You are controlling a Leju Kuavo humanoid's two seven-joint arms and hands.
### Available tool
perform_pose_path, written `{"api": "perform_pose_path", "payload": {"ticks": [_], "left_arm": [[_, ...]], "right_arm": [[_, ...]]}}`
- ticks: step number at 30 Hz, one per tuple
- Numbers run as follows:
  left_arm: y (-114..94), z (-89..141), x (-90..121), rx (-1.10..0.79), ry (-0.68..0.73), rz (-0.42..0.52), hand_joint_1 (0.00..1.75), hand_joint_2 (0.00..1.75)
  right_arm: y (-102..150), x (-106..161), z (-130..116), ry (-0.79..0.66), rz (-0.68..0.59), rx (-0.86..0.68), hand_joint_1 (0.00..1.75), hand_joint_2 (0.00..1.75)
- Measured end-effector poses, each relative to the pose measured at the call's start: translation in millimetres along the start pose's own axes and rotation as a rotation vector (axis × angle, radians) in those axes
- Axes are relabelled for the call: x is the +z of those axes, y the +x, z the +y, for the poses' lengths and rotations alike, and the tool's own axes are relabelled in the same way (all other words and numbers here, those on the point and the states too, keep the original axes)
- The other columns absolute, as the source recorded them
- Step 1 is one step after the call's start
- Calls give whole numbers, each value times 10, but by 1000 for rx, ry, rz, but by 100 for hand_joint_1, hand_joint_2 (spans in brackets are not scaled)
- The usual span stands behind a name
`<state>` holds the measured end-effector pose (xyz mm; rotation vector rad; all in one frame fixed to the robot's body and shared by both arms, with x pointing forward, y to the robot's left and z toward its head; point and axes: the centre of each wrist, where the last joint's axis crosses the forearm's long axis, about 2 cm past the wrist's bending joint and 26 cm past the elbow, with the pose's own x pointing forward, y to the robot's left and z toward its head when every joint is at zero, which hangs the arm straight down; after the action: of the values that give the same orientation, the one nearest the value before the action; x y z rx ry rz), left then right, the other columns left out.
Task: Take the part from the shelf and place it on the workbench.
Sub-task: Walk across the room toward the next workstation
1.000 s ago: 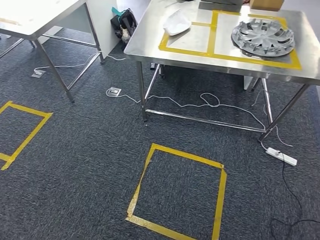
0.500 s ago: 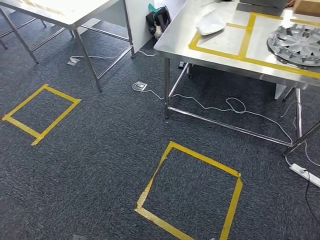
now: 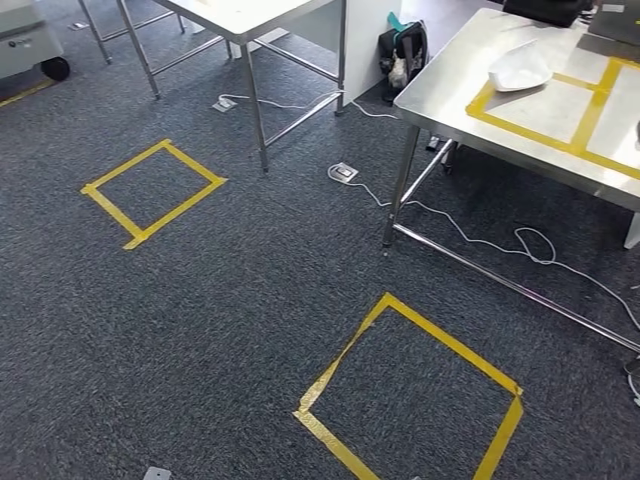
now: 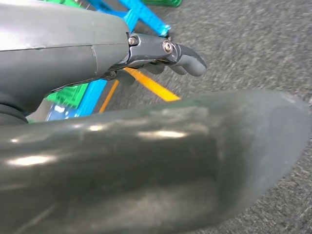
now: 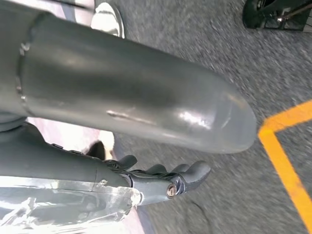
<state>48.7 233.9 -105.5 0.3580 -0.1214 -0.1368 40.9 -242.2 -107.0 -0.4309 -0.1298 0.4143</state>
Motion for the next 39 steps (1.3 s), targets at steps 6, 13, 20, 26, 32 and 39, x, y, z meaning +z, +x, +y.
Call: {"api": "perform_pose_path", "payload": {"ticks": [6,13,20,26,32,39], "left_arm": [[-34,4,-4,-1,1,5,0,0],[-35,-6,1,5,-3,7,0,0],[-26,-4,0,10,-5,7,0,0],[-27,-2,-1,12,-5,8,0,0],[-26,-2,-1,20,-11,12,0,0],[-39,-9,2,27,-12,19,0,0]], "right_arm": [[18,7,9,-1,-2,-4,0,0],[14,8,12,0,-2,-4,0,0],[27,5,3,-1,-8,-4,0,0],[0,9,16,1,-4,-3,0,0],[2,5,13,18,-12,-1,0,0],[-37,-16,-16,28,-21,4,0,0]]}}
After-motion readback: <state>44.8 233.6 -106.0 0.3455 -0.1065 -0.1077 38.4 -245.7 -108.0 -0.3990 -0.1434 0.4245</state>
